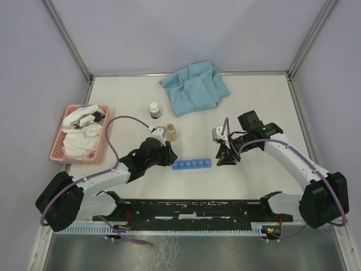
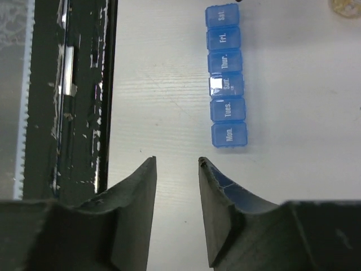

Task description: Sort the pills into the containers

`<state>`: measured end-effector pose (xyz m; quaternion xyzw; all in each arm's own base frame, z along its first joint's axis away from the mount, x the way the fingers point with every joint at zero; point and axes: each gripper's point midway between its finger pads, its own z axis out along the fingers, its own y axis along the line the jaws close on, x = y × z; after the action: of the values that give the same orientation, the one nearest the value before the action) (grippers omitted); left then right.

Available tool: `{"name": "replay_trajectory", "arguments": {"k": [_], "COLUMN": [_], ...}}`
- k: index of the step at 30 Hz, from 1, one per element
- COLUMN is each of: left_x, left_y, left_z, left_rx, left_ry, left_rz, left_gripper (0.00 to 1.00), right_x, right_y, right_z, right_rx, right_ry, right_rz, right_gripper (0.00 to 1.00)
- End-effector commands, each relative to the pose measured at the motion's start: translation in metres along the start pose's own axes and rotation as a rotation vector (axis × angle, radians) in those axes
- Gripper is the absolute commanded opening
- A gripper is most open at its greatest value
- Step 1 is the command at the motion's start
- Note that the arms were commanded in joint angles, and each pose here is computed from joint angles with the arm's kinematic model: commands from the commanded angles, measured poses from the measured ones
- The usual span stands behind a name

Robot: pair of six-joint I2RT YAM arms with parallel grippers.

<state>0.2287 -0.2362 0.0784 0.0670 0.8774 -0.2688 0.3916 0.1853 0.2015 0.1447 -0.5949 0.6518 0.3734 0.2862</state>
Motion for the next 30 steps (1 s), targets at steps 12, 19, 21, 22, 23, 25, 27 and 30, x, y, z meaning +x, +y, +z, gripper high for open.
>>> {"name": "replay_trajectory", "arguments": {"k": [12, 19, 21, 22, 23, 25, 27, 30], "left_x": [0.012, 0.035, 0.04, 0.045, 0.05, 0.058, 0.067, 0.073], "left_y": [0.022, 0.007, -0.008, -0.016, -0.022, -0.033, -0.044, -0.064], "left_z": [0.035, 0.031, 0.028, 0.026, 0.026, 0.024, 0.022, 0.021], "left_rx": [-0.007, 0.11, 0.19, 0.22, 0.238, 0.255, 0.277, 0.321], "left_ry": [0.108, 0.138, 0.141, 0.15, 0.159, 0.173, 0.173, 0.158], "left_rz": [0.061, -0.014, -0.027, -0.027, -0.023, -0.02, -0.029, -0.048], "left_gripper": [0.25, 0.21, 0.2, 0.2, 0.2, 0.2, 0.2, 0.2], "right_x": [0.039, 0.05, 0.051, 0.051, 0.049, 0.041, 0.033, 0.029], "right_y": [0.023, 0.032, 0.027, 0.022, 0.015, -0.004, -0.018, -0.03], "right_z": [0.028, 0.044, 0.047, 0.049, 0.048, 0.044, 0.036, 0.026], "right_rx": [-0.202, -0.264, -0.249, -0.224, -0.183, -0.078, 0.004, 0.068], "right_ry": [0.192, 0.28, 0.303, 0.315, 0.334, 0.367, 0.366, 0.315], "right_rz": [-0.294, -0.322, -0.317, -0.301, -0.273, -0.198, -0.109, -0.011], "right_gripper": [0.13, 0.09, 0.06, 0.04, 0.01, 0.01, 0.01, 0.01]}}
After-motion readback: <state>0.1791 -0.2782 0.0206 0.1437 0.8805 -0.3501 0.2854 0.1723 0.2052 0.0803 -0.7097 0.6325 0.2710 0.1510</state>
